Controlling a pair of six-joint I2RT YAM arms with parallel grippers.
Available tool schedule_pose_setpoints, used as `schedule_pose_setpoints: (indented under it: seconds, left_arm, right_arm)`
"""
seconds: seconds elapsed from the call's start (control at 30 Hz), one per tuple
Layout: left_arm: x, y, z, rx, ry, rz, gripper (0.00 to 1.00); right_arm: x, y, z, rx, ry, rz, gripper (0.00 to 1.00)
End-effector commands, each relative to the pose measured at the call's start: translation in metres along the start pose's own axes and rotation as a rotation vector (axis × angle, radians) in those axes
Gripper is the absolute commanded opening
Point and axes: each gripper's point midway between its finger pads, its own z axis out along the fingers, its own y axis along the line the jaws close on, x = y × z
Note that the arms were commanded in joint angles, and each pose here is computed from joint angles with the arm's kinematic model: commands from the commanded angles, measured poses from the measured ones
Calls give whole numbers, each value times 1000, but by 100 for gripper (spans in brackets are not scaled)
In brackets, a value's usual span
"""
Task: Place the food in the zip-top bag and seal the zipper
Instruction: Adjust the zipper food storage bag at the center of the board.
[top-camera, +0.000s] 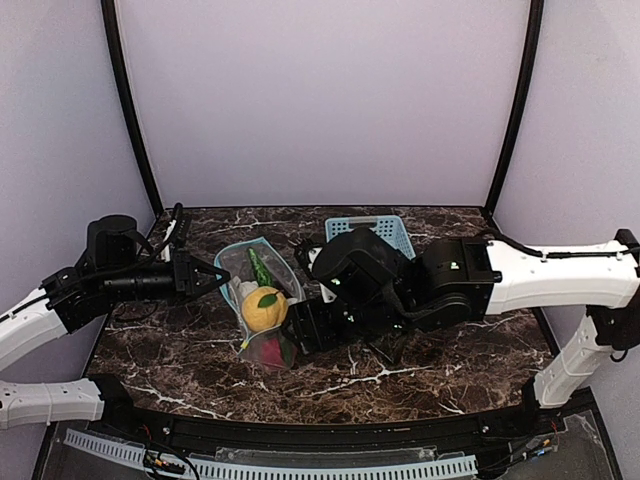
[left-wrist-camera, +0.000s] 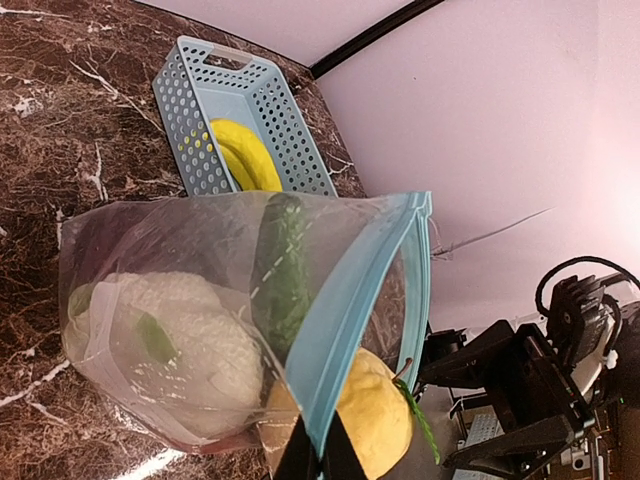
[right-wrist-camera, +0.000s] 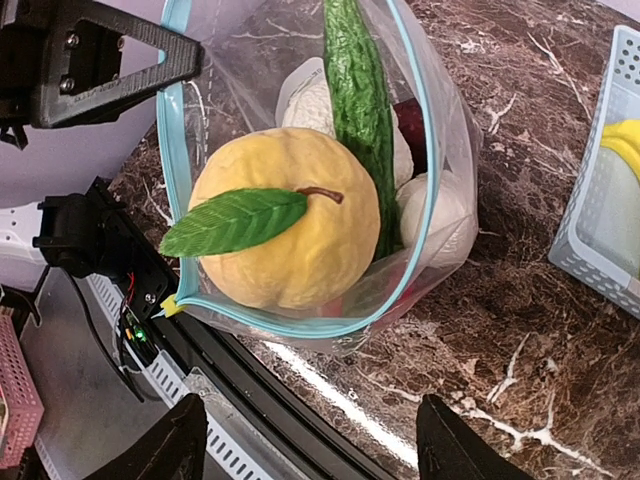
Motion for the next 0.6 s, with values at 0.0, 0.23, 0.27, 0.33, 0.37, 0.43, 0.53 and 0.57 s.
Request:
schedule_pose_setpoints:
  seconds: [0.0, 0.23, 0.27, 0.33, 0.37, 0.43, 0.53, 0.57]
  left_arm:
    - [-5, -7, -2, 22, -19, 23, 1]
    - [1, -7, 2, 23, 28, 53, 1]
    - [2, -8, 2, 27, 37, 57, 1]
    - [3, -9, 3, 25, 53, 67, 1]
    - [3, -8, 5, 21, 60, 76, 1]
    - [3, -8, 6, 14, 70, 87, 1]
    - [1, -10, 7, 10, 81, 100, 1]
    - [2, -9, 8, 5, 89, 104, 1]
  right_arm:
    - [-20, 3, -7, -17, -91, 95, 68]
    - [-56, -13, -4, -9, -118, 47, 62]
    - [-60, -18, -1, 5, -116, 34, 61]
    - [-72, -25, 2, 29, -120, 4, 60]
    - [-76, -28, 4, 38, -121, -14, 60]
    - [-87, -31, 7, 50, -126, -47, 59]
    - [-99, -39, 19, 78, -120, -90, 58]
    - [-102, -42, 21, 91, -119, -98, 57]
